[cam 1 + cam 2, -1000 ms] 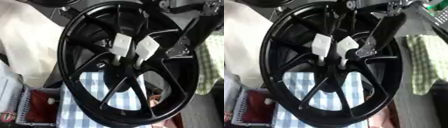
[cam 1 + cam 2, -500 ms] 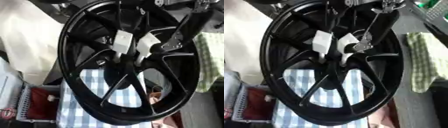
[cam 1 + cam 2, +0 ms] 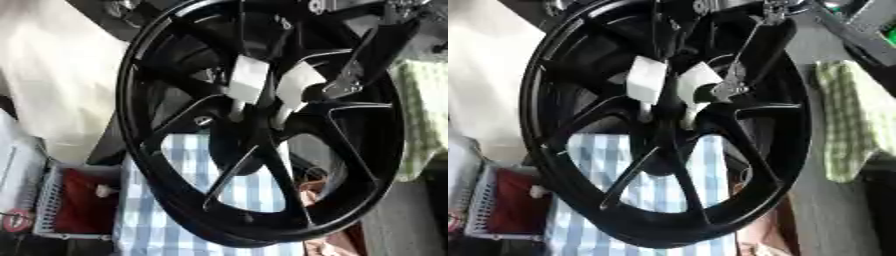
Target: Pull the pin out of the wheel hub.
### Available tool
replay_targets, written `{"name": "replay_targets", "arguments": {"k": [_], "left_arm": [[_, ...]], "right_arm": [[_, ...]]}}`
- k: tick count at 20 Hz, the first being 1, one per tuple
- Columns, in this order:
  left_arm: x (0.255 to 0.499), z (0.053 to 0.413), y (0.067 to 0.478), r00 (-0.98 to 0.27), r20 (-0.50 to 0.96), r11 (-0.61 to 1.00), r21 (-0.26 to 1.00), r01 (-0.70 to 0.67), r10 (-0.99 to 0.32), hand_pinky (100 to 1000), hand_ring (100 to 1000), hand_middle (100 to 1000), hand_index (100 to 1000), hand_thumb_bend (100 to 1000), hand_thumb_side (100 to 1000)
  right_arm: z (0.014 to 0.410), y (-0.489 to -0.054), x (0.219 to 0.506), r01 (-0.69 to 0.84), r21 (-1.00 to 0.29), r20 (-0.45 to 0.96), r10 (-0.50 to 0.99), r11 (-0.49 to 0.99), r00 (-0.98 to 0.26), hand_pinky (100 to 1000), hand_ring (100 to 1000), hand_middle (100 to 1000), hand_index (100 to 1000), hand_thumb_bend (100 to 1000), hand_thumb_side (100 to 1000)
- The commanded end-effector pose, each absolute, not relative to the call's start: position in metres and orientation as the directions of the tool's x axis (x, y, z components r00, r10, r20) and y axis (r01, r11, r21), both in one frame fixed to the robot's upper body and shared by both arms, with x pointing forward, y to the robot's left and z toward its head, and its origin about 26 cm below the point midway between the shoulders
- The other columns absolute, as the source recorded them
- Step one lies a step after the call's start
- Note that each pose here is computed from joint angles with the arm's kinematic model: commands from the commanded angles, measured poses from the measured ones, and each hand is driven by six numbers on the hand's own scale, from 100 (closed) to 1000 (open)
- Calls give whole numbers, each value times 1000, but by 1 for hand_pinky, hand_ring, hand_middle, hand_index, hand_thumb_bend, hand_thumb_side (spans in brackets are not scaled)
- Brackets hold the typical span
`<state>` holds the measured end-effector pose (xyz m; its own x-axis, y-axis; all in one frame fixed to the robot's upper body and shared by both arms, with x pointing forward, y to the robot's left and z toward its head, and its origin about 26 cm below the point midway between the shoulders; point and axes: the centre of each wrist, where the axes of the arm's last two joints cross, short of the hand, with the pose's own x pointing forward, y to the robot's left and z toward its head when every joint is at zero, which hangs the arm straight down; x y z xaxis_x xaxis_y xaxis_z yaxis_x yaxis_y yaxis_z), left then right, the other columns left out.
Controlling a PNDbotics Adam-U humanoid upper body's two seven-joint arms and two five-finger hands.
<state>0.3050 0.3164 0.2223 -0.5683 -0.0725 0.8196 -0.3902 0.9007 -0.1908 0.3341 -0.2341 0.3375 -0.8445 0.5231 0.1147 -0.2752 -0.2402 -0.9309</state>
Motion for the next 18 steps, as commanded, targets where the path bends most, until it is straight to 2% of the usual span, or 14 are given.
{"name": "replay_targets", "arguments": {"k": [1, 9, 14, 18], "left_arm": [[304, 229, 318, -586, 807, 898, -197, -393, -79, 784, 660, 594, 752, 267, 695], [304, 228, 318, -585, 808, 897, -203, -392, -73, 785, 660, 595, 753, 266, 698], [304, 229, 318, -587, 806, 897, -206, -391, -71, 785, 661, 595, 753, 265, 698], [304, 228, 317, -587, 807, 897, -206, -390, -70, 786, 661, 595, 753, 263, 701]], "right_arm": [[345, -239, 334, -262, -931, 91, 531, -255, -842, 867, 794, 750, 818, 421, 266], [344, -243, 341, -267, -926, 82, 547, -268, -833, 865, 795, 749, 813, 433, 247], [341, -244, 345, -271, -927, 86, 556, -259, -827, 859, 787, 718, 766, 413, 214], [338, -245, 348, -281, -924, 90, 568, -260, -818, 857, 786, 715, 761, 429, 210]]}}
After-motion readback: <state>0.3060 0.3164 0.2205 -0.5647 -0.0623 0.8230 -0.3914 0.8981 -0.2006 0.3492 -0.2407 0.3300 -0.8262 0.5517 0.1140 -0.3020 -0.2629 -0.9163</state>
